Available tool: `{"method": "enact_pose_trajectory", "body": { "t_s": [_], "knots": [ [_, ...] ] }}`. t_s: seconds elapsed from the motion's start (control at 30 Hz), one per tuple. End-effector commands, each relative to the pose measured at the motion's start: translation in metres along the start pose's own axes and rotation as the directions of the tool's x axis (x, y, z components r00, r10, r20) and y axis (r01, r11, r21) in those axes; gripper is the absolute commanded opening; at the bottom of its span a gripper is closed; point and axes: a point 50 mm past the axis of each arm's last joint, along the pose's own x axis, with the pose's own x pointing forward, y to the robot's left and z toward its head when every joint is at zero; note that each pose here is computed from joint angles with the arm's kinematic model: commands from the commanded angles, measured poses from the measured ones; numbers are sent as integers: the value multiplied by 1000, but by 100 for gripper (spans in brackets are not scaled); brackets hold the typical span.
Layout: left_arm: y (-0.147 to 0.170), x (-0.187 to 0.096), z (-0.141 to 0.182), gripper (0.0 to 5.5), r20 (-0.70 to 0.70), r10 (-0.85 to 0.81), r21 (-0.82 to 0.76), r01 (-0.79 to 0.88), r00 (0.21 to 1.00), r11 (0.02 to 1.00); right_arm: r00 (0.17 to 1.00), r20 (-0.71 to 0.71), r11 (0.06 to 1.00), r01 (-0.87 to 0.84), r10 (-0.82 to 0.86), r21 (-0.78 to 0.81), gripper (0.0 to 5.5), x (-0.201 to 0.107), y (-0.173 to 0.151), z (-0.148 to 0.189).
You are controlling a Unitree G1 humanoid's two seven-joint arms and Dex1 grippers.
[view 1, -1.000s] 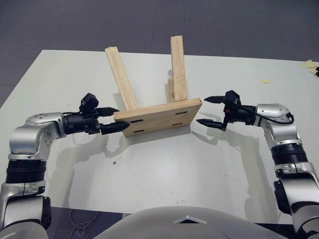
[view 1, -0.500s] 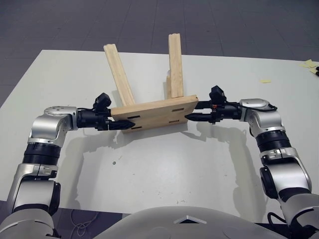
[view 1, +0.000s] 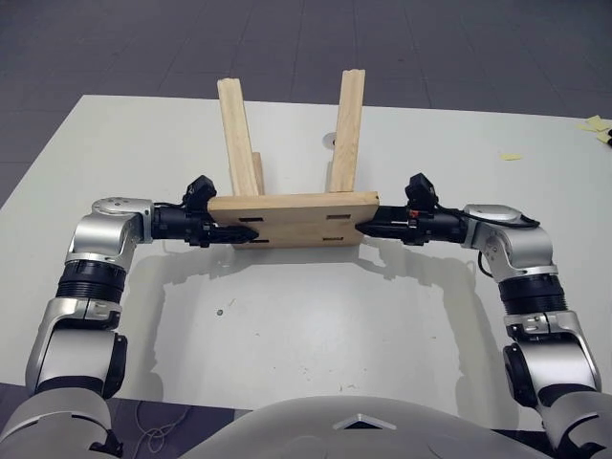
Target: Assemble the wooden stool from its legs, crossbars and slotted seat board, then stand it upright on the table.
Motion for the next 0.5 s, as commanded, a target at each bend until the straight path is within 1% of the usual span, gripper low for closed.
{"method": "enact_pose_trajectory", "body": {
  "t_s": [0.03, 0.13, 0.23, 0.33, 0.4, 0.5],
  "knots": [
    [-22, 16, 20, 294, 155, -87, -156, 111, 984, 981, 972, 228, 966, -105, 50, 236, 203, -3, 31, 9],
    [-37, 10, 44, 281, 262, -43, -221, 103, 964, 970, 923, 385, 934, -143, 6, 327, 203, -18, 48, 30],
    [-43, 0, 69, 257, 315, 91, -254, -8, 945, 967, 856, 514, 928, -142, -60, 345, 203, -26, 62, 48],
    [-43, -6, 101, 239, 387, 201, -281, -92, 900, 955, 782, 608, 914, -137, -137, 382, 202, -26, 80, 62],
    [-41, -3, 116, 232, 426, 251, -310, -120, 869, 943, 738, 650, 900, -141, -182, 412, 199, -23, 86, 70],
    [-39, 9, 125, 226, 453, 309, -373, -137, 836, 918, 674, 703, 879, -171, -225, 446, 186, -19, 93, 82]
  ]
}}
